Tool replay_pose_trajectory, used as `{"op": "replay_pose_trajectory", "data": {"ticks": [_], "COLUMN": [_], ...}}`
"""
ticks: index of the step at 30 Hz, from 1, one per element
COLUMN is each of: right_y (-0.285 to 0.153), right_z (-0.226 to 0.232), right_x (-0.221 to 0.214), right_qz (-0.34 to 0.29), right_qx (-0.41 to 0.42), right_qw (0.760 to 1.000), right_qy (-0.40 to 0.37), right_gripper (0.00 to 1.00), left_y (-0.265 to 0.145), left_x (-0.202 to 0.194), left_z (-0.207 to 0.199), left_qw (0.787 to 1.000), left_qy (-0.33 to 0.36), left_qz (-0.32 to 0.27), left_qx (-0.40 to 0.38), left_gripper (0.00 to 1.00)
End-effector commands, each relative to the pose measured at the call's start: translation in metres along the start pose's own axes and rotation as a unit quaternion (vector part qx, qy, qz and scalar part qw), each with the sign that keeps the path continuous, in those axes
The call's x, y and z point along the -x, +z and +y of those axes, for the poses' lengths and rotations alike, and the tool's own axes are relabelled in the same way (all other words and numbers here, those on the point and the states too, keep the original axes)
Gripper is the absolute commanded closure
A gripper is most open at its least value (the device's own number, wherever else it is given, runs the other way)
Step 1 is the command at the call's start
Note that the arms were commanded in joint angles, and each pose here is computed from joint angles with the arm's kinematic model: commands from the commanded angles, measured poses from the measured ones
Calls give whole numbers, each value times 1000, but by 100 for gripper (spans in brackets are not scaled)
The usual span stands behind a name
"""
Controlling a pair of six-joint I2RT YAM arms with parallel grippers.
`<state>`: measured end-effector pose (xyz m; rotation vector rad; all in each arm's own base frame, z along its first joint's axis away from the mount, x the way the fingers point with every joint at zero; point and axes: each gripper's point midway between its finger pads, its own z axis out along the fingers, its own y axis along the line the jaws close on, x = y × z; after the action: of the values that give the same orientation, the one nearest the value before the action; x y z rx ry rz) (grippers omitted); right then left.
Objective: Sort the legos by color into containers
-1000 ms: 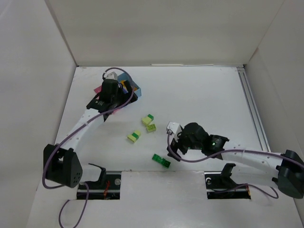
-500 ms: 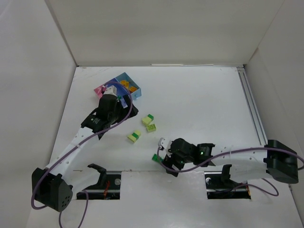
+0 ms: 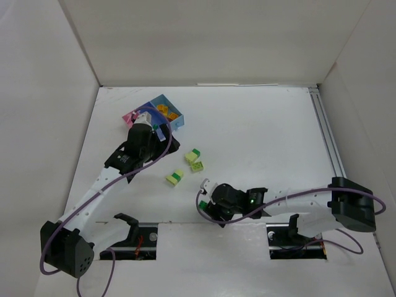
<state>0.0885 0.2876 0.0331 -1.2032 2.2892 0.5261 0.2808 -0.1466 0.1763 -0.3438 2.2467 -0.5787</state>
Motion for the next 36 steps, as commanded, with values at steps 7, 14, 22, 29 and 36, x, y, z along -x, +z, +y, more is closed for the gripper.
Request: {"op": "replay_pose_trajectory", "data": {"ticks": [7, 14, 22, 29, 36], "right_y": [2, -7, -64, -133, -127], "right_z": [5, -1, -13, -24, -20], "right_x": [21, 20, 83, 138, 165], "right_qz": [-31, -38, -218, -388, -372], "right_qx": [-30, -48, -55, -77, -100], "right_qw": [999, 998, 974, 917, 918], "right_qy": [21, 31, -13, -54, -91], "right_gripper": [47, 74, 76, 75, 75], "left_y": [-7, -11, -43, -81, -94], "left_x": [4, -3, -50, -71, -68], "left_z": [-4, -14, -81, -123, -138], "left_qw": [1000, 999, 946, 884, 886], "left_qy": [9, 20, 61, 99, 130], "left_qz": [-13, 6, 97, 130, 109], "left_qx": [-13, -45, -303, -439, -432], "left_gripper": [0, 0, 0, 0, 2]}}
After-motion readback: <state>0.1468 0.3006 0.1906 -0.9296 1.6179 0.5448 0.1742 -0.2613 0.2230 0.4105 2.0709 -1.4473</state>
